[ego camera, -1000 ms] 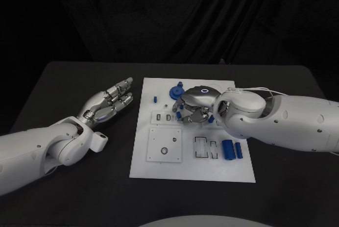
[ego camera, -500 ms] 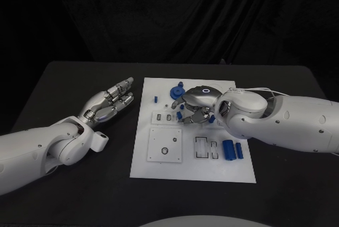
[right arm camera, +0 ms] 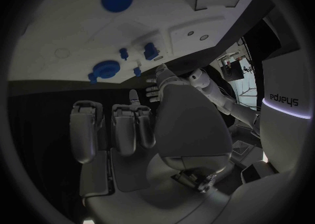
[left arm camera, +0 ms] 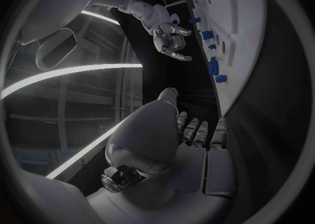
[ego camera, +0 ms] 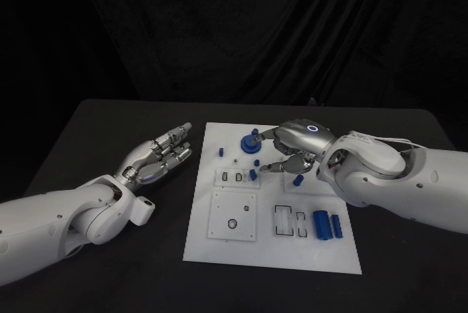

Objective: Assemble the parts on the task board

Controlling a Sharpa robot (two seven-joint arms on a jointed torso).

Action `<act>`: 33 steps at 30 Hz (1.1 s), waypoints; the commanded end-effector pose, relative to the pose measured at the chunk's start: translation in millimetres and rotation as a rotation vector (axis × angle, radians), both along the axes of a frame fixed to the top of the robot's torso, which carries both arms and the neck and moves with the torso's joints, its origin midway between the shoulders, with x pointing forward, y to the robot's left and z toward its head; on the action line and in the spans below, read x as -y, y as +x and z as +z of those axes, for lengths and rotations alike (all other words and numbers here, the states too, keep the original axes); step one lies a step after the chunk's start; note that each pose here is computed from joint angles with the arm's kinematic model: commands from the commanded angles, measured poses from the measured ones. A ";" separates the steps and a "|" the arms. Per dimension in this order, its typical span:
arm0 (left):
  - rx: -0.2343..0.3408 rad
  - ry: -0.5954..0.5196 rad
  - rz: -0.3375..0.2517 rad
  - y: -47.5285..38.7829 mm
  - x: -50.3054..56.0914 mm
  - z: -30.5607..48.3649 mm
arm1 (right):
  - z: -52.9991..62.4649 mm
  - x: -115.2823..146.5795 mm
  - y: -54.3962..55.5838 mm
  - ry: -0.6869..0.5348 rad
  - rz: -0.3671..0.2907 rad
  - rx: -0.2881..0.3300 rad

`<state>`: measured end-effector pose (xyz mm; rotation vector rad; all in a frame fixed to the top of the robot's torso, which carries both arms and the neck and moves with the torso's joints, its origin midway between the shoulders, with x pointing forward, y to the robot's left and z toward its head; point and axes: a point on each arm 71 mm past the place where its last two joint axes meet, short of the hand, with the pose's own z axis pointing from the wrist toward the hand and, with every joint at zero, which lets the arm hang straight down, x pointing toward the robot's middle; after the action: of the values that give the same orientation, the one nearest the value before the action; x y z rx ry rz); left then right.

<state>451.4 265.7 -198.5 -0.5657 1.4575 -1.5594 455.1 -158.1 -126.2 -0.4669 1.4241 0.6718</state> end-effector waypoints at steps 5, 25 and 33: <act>0.061 0.020 0.056 7.3 3.9 15.7 | 24.9 26.9 -2.4 0.158 0.001 0.165; 0.287 0.146 -0.112 62.0 40.8 45.8 | 17.8 86.3 20.1 0.142 -0.173 0.151; 0.369 0.131 -0.119 75.3 47.7 48.2 | 7.7 88.6 24.3 0.127 -0.186 0.126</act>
<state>532.8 220.6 -159.7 -0.2306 1.4273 -1.4339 479.2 -246.2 -117.4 -0.2766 1.2819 0.5634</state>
